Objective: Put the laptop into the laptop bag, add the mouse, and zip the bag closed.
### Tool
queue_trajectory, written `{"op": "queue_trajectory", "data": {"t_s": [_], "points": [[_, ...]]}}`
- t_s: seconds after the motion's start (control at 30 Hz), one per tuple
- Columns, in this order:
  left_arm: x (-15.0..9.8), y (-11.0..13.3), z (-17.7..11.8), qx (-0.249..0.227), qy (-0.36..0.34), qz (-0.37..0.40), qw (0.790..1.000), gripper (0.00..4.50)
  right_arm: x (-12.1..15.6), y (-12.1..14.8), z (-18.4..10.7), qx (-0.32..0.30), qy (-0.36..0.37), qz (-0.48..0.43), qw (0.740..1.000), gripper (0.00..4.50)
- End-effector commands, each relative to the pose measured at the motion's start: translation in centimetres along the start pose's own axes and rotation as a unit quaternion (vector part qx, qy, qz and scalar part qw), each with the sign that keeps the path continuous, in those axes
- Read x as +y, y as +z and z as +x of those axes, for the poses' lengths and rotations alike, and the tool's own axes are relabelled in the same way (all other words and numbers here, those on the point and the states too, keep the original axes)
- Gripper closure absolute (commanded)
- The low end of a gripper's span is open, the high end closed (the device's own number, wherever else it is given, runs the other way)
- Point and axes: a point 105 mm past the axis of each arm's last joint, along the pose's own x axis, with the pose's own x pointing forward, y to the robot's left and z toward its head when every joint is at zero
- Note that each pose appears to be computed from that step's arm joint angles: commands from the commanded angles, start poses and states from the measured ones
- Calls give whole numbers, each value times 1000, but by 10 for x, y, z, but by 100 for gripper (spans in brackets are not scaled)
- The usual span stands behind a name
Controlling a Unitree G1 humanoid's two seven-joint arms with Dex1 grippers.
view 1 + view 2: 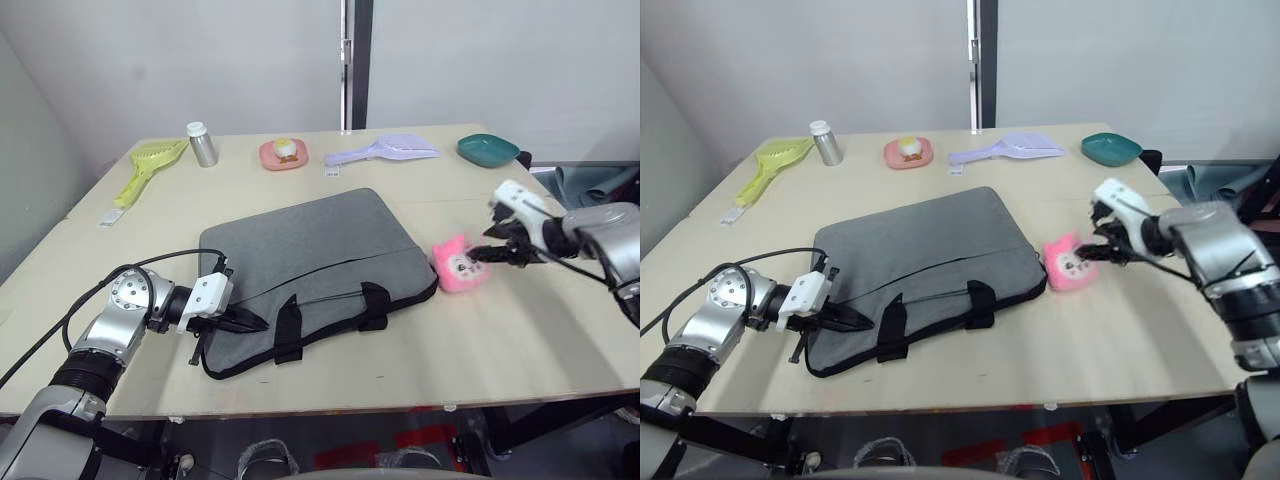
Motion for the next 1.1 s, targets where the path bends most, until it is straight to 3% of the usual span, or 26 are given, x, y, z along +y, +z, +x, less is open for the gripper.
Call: {"op": "queue_trajectory", "data": {"t_s": [0.03,0.23,0.4,0.57,0.7,0.87,0.9,1.1], "points": [[-29,-28,9,39,-63,-65,995,450,-15,19,-26,-43,-23,3,999,4],[-22,-21,4,29,-48,-64,996,450,-15,30,-48,-72,-16,12,997,4],[0,11,-10,-28,-6,-84,996,450,26,33,-57,-91,72,9,993,4],[5,37,-29,-55,11,-121,991,450,50,24,-63,-90,101,1,991,4],[8,63,-67,-79,72,-182,977,450,51,16,-84,-119,69,-22,990,4],[13,58,-116,-44,199,-189,961,450,35,-13,-99,-134,4,-2,991,4],[10,53,-127,-28,219,-188,957,397,31,-20,-100,-131,-5,8,991,0],[-7,51,-190,-3,296,-237,925,184,12,-50,-113,-118,-55,45,990,0]]}}
